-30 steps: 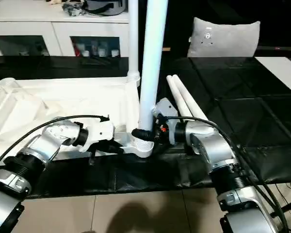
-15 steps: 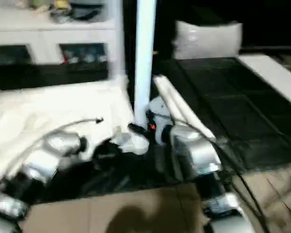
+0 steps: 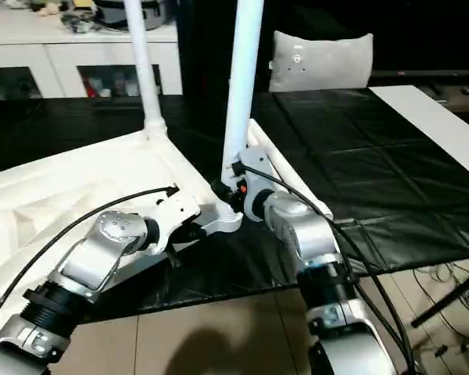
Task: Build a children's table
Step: Rotate leg to tighten
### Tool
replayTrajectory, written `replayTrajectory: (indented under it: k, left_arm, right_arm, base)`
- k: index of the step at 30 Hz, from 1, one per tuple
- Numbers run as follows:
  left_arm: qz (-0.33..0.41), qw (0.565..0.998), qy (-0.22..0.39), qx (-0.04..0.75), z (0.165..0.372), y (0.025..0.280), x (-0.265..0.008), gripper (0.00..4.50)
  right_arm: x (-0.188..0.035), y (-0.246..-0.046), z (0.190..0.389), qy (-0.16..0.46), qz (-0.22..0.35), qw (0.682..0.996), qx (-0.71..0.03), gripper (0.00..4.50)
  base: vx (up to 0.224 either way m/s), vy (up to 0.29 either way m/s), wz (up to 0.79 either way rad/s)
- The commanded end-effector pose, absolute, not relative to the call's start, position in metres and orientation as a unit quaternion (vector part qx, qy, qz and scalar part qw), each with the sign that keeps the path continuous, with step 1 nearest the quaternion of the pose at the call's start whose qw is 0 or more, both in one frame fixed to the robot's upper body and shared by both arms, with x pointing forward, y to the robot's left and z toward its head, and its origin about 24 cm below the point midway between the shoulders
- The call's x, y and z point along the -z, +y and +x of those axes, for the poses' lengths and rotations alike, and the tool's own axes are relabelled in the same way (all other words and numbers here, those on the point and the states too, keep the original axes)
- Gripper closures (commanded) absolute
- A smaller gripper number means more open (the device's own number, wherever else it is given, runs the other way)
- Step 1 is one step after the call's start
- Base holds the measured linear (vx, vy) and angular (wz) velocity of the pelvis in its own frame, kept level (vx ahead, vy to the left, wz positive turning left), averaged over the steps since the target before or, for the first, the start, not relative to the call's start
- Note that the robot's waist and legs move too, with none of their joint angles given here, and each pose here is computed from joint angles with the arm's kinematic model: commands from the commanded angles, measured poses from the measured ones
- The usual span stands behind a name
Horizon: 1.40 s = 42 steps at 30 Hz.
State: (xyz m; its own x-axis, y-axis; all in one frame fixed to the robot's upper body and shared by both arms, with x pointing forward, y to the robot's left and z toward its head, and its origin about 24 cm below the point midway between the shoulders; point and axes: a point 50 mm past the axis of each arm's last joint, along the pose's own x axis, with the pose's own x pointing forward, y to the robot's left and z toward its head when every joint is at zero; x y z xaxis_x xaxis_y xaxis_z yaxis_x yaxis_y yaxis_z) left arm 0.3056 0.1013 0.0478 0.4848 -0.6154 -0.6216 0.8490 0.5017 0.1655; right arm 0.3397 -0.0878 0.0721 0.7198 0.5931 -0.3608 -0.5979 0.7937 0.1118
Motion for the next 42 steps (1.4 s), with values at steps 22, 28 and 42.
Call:
replayTrajectory:
  k: [22, 28, 42]
  left_arm:
    - [0.253, 0.833, 0.224, 0.438, 0.31, 0.103, -0.059, 4.5]
    - [0.255, 0.833, 0.222, 0.438, 0.311, 0.106, -0.058, 4.5]
    - [0.277, 0.806, 0.219, 0.476, 0.31, 0.115, -0.052, 4.5]
  right_arm:
    - [-0.034, -0.098, 0.333, 0.284, 0.02, 0.913, -0.291, 1.13]
    - [-0.034, -0.106, 0.33, 0.273, 0.02, 0.917, -0.292, 0.55]
    - [-0.052, -0.139, 0.32, 0.198, 0.022, 0.915, -0.35, 0.04]
  base:
    - [0.0, 0.0, 0.0]
    - [0.0, 0.0, 0.0]
    - [0.0, 0.0, 0.0]
